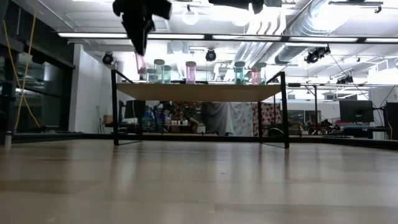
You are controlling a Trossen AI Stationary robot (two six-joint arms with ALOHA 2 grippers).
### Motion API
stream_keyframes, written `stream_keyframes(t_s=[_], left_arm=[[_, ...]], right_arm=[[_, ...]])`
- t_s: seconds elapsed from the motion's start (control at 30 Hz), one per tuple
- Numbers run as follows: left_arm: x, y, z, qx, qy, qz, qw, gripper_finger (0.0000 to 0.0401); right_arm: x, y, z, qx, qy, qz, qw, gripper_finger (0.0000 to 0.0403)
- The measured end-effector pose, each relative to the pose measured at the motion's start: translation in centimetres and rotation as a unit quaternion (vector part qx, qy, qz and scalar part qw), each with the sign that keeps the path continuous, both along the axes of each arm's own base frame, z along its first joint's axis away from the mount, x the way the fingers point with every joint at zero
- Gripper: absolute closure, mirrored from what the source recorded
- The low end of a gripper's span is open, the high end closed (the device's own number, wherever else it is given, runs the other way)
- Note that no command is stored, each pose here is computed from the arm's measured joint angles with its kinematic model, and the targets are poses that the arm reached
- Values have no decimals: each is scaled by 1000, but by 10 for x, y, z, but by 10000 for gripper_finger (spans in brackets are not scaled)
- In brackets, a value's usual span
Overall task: Pick and place medicine bottles onto shelf by color
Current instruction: Put the pink pill bottle on the shelf
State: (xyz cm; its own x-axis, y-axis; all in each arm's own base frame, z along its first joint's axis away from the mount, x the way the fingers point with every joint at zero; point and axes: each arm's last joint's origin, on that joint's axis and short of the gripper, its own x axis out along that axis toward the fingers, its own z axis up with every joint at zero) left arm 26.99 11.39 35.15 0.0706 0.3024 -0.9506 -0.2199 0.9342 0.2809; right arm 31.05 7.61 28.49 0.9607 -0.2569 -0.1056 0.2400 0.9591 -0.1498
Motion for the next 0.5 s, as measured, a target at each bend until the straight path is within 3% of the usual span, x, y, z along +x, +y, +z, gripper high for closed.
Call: stream_keyframes(t_s=[0.2, 0.5], left_arm=[[15, 9, -24, 4, 69, -22, 997, 289], [15, 23, -29, 21, 89, -20, 996, 288]], right_arm=[[0, 0, 0, 0, 0, 0, 1000, 191], [0, 0, 0, 0, 0, 0, 1000, 191]])
